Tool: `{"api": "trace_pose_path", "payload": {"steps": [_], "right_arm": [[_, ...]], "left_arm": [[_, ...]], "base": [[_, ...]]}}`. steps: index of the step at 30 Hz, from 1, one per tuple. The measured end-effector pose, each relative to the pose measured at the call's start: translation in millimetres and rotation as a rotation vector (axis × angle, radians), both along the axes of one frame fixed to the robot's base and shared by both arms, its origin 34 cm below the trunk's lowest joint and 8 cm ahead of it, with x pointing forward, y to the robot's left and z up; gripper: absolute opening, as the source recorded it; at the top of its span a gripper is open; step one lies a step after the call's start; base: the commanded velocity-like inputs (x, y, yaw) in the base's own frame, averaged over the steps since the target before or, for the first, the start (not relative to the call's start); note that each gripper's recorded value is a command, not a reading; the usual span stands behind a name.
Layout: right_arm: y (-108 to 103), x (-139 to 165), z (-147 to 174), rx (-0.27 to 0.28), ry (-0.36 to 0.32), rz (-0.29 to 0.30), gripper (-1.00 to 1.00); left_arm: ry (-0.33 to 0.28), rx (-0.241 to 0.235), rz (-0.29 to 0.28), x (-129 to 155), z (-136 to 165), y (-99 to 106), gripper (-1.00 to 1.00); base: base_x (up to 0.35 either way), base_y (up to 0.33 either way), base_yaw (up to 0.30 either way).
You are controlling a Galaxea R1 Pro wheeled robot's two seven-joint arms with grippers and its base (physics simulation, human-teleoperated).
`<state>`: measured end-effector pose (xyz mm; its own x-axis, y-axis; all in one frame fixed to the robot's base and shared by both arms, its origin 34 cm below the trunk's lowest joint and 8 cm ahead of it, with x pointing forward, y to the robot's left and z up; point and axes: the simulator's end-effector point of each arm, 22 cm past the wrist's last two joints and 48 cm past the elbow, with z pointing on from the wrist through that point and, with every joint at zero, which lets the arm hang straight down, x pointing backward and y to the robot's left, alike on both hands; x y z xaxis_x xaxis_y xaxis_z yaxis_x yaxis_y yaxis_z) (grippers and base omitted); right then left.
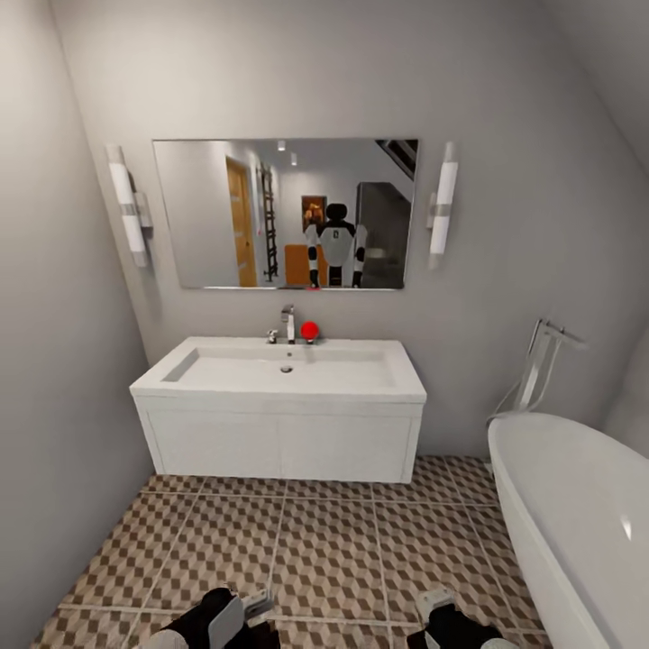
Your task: Take the four mousetraps from the cabinet in the bathroom and place them on the bathroom floor. Make sure all four end up on the same floor surface, and ensure that at least two of them are either under or directly next to the same bathroom sink.
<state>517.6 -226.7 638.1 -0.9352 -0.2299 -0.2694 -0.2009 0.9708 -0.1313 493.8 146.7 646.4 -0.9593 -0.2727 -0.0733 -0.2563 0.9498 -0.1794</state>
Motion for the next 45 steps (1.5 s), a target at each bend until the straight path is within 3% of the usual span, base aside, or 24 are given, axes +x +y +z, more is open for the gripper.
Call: {"api": "trace_pose_path", "payload": {"steps": [8,14,19,37,45], "right_arm": [[-1.5,19.3,-3.7,0.010,-0.024,-0.024,-1.00],[3.3,30.5,-8.8,0.083,-0.045,-0.142,-1.00],[3.2,39.3,-13.3,0.114,-0.062,-0.192,-1.00],[6.0,62.3,-27.8,0.134,-0.099,-0.206,-1.00],[6.3,67.5,-36.9,0.136,-0.106,-0.205,-1.00]], "left_arm": [[-0.051,0.009,-0.043,35.6,7.0,-11.1,-1.00],[-0.074,0.022,-0.077,51.4,6.3,-16.5,-1.00],[-0.089,0.024,-0.082,63.3,4.2,-17.8,-1.00],[-0.163,0.011,-0.098,96.9,-1.8,-29.0,-1.00],[-0.184,0.064,-0.183,99.9,-12.9,-26.1,-1.00]], "base": [[0.000,0.000,0.092],[0.000,0.000,0.091],[0.000,0.000,0.084],[0.000,0.000,0.010],[0.000,0.000,-0.079]]}}
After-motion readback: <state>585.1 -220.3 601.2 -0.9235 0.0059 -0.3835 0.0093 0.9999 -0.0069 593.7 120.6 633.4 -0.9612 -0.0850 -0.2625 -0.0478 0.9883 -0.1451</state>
